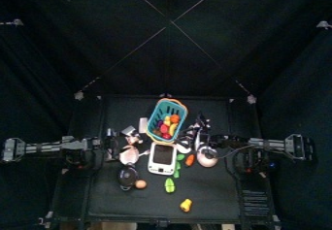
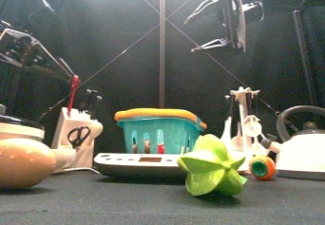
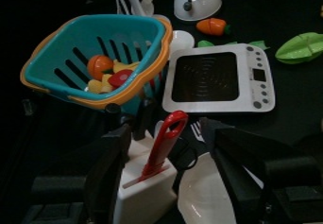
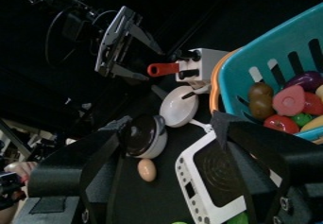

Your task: Grab knife

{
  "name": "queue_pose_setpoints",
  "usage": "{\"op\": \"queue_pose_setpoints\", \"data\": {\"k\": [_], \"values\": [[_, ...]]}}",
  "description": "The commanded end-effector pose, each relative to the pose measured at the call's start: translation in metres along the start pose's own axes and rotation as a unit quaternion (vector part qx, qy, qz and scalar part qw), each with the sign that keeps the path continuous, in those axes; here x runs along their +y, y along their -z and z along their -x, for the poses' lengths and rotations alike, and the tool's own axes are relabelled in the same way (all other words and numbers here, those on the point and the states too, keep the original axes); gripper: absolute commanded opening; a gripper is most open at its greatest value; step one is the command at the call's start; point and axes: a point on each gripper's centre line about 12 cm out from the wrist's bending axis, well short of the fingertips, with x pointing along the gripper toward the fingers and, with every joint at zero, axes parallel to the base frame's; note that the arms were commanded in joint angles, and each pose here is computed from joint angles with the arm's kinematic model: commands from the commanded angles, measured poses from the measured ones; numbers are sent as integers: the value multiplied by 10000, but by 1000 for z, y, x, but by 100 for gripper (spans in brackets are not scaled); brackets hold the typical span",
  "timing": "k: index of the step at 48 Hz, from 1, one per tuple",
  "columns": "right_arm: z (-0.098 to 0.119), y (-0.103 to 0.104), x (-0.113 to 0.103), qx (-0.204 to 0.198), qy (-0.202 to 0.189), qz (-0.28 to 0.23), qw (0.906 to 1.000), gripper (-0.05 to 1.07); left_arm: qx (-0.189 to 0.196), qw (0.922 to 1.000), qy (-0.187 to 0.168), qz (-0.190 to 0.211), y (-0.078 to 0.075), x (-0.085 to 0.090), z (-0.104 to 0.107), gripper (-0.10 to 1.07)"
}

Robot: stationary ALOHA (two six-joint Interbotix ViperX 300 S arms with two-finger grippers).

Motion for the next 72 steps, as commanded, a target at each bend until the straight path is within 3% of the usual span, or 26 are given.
{"op": "queue_pose_setpoints", "data": {"k": [1,16,27,38,52,64,72], "values": [[2,-6,3,-78,-44,24,10000,98,-65,10000,47,-41,-5,-1,-2,93],[-2,-3,0,-29,-2,23,10000,98,61,10000,-11,-16,3,1,-6,74],[-3,-5,-1,-47,31,14,10000,98,-29,9999,-168,-4,5,5,-7,73],[-3,-6,-2,-68,51,8,10000,98,-44,9994,-244,-243,3,9,-7,70],[-3,-7,-5,-86,85,-1,9999,98,-30,9992,-297,-259,4,12,-7,56],[-3,-7,-6,-83,106,-5,9999,98,-22,9992,-318,-258,4,13,-7,58],[-3,-6,-6,-73,105,-3,9999,98,-90,9986,-345,-384,-3,15,-7,70]]}}
